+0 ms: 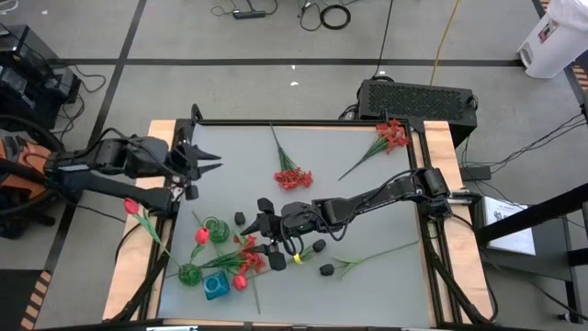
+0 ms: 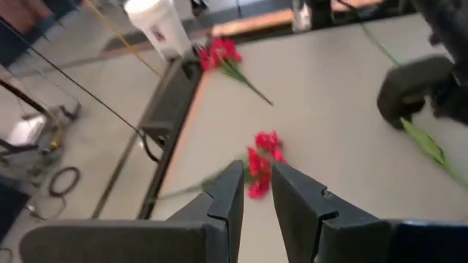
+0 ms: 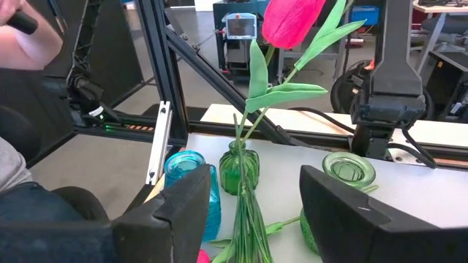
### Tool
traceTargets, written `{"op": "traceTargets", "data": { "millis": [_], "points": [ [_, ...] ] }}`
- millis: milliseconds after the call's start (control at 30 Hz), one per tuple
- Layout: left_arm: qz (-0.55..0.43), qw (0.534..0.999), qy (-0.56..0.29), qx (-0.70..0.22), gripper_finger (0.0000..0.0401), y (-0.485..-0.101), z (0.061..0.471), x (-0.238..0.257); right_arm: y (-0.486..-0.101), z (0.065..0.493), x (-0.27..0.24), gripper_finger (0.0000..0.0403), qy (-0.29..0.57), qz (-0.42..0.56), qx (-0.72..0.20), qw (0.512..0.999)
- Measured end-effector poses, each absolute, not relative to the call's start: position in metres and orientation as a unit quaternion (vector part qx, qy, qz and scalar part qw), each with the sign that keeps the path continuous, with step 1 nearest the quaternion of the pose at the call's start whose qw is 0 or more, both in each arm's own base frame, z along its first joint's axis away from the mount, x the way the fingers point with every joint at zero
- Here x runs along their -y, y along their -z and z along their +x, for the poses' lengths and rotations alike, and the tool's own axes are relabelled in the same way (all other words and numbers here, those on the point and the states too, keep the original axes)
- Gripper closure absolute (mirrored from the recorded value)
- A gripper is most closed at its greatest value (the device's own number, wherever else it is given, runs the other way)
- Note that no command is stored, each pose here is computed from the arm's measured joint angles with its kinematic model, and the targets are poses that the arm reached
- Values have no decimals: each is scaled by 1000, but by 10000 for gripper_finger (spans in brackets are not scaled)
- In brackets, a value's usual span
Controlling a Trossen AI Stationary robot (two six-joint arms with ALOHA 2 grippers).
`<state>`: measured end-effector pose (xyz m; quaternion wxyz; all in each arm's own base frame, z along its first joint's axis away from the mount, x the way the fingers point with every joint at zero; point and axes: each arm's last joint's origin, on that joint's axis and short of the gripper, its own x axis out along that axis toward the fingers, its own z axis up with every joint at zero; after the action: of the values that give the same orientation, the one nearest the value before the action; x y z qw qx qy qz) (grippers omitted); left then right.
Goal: Sort flowers into vase by color
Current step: Put the bottom orange flowers into the top green vase
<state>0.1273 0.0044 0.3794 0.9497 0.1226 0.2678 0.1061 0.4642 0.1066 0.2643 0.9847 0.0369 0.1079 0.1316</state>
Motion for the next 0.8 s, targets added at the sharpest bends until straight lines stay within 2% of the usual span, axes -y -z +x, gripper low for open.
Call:
{"op": "traceTargets", "data": {
  "millis": [300, 800],
  "points": [
    [117, 915, -95, -375, 321, -356, 160, -29, -264, 464, -107, 200, -132, 37, -108, 985],
    [12, 855, 27, -518, 321, -317, 181, -46, -264, 464, -107, 200, -132, 37, -108, 985]
  ]
}}
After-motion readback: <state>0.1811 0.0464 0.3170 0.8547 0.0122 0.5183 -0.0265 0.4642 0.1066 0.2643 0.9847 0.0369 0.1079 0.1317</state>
